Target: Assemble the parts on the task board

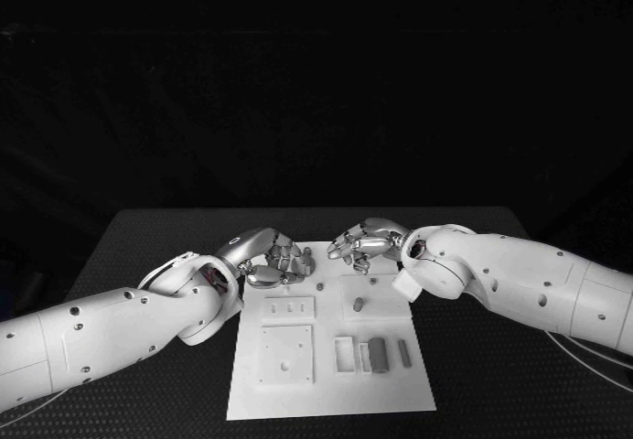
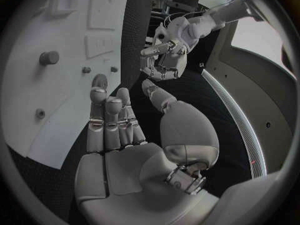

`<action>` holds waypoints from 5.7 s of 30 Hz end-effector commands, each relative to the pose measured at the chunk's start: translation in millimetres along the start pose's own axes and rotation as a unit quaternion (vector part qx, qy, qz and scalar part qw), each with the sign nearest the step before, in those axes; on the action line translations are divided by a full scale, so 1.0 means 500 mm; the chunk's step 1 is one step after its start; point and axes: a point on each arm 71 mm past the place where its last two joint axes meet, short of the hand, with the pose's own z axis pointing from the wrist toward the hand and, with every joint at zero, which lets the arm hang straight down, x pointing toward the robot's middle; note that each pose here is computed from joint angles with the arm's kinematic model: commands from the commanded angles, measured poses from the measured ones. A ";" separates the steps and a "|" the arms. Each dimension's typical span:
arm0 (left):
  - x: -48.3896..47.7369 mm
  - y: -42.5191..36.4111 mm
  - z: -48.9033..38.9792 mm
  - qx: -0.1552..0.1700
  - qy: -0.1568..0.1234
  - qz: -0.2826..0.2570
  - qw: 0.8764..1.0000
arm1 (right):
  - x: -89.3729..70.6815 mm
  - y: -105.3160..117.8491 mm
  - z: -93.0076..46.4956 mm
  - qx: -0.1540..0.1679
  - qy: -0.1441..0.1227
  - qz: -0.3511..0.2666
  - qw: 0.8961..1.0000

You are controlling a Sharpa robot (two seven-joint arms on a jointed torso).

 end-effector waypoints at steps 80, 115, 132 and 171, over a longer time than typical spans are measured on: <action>0.005 -0.025 0.014 0.018 0.006 -0.006 1.000 | 0.069 0.003 0.018 -0.003 0.081 0.055 0.995; 0.006 -0.034 0.014 0.028 0.002 -0.018 0.999 | 0.068 -0.009 0.025 0.005 0.084 0.082 0.993; 0.002 -0.031 0.011 0.034 -0.005 -0.017 0.999 | 0.064 -0.016 0.019 0.002 0.093 0.109 0.990; 0.002 -0.067 0.006 0.147 -0.009 -0.032 0.989 | 0.033 -0.040 0.001 -0.041 0.251 0.170 0.952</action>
